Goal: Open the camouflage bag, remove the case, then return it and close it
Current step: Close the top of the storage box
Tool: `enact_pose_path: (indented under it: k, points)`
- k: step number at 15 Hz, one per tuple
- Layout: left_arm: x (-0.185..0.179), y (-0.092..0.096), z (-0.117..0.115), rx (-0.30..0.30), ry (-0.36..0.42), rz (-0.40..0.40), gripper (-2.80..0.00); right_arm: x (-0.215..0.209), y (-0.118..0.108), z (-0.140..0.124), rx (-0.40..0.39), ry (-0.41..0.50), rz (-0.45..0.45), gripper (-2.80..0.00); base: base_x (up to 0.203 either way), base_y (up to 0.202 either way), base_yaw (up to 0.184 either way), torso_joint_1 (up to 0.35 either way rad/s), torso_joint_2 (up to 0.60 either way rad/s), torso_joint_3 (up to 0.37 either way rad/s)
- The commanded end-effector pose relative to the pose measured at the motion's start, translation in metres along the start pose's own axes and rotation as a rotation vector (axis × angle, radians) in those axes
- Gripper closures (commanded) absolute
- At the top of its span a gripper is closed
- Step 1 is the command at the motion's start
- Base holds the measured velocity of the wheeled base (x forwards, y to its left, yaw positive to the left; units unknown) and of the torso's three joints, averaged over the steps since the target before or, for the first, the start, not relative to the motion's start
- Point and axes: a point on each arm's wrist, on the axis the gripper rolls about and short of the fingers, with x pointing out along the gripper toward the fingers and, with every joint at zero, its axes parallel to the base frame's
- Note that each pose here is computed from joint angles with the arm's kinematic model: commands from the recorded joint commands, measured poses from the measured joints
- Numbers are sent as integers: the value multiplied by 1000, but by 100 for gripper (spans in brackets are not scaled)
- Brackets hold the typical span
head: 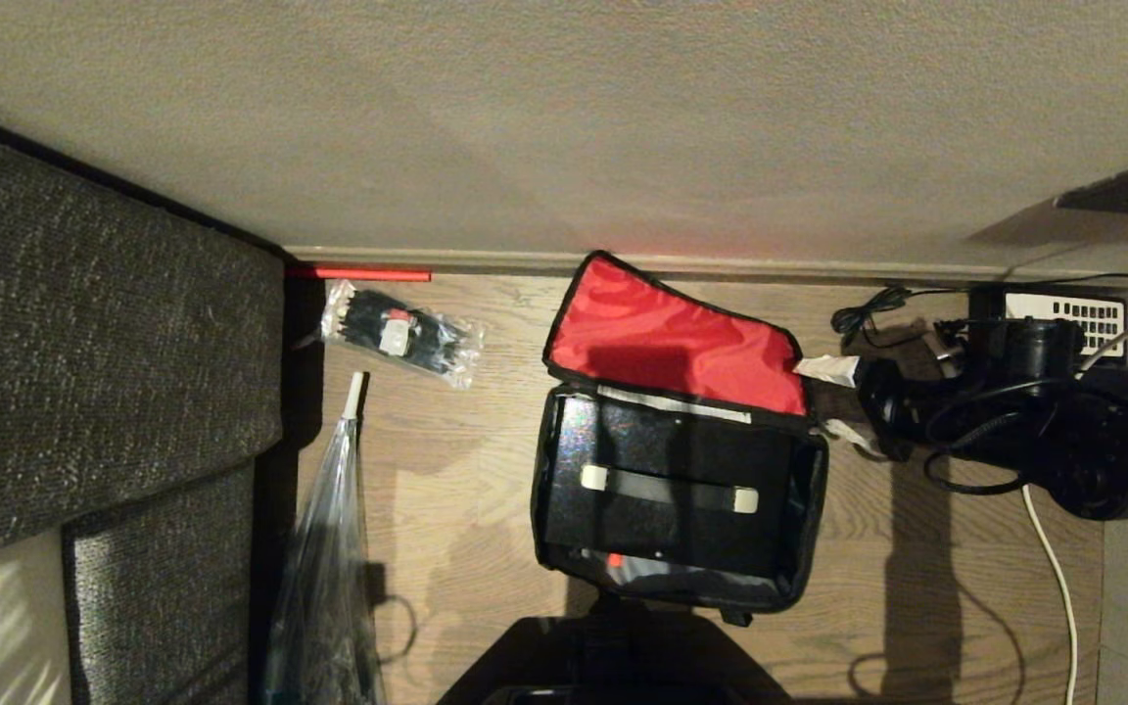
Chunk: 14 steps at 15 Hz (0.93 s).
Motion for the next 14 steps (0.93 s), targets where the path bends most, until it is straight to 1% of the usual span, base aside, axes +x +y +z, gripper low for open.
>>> enact_pose_path:
  k: [1,4,5,6,9,10,12,13,14]
  points:
    - [0,0,0,0,1,1,0,19,-6,3,49,-20,-8,-280,0,0,0,0,0,0]
    - [0,0,0,-1,1,1,0,36,-7,15,34,-97,9,-280,0,0,0,0,0,0]
    - [0,0,0,0,1,1,0,40,-6,20,35,-127,7,-280,0,0,0,0,0,0]
    - [0,0,0,0,1,1,0,44,-7,23,53,-146,8,-280,0,0,0,0,0,0]
    - [0,0,0,0,1,1,0,52,-6,20,78,-144,18,-280,0,0,0,0,0,0]
    - [0,0,0,0,1,1,0,55,-2,23,113,-149,37,-280,0,0,0,0,0,0]
    - [0,0,0,0,1,2,0,58,3,23,133,-159,57,-280,0,0,0,0,0,0]
    - [0,0,0,-1,1,1,0,62,4,20,132,-154,65,0,0,0,0,0,0,0]
    - [0,0,0,-1,1,1,0,62,8,22,121,-166,83,0,0,0,0,0,0,0]
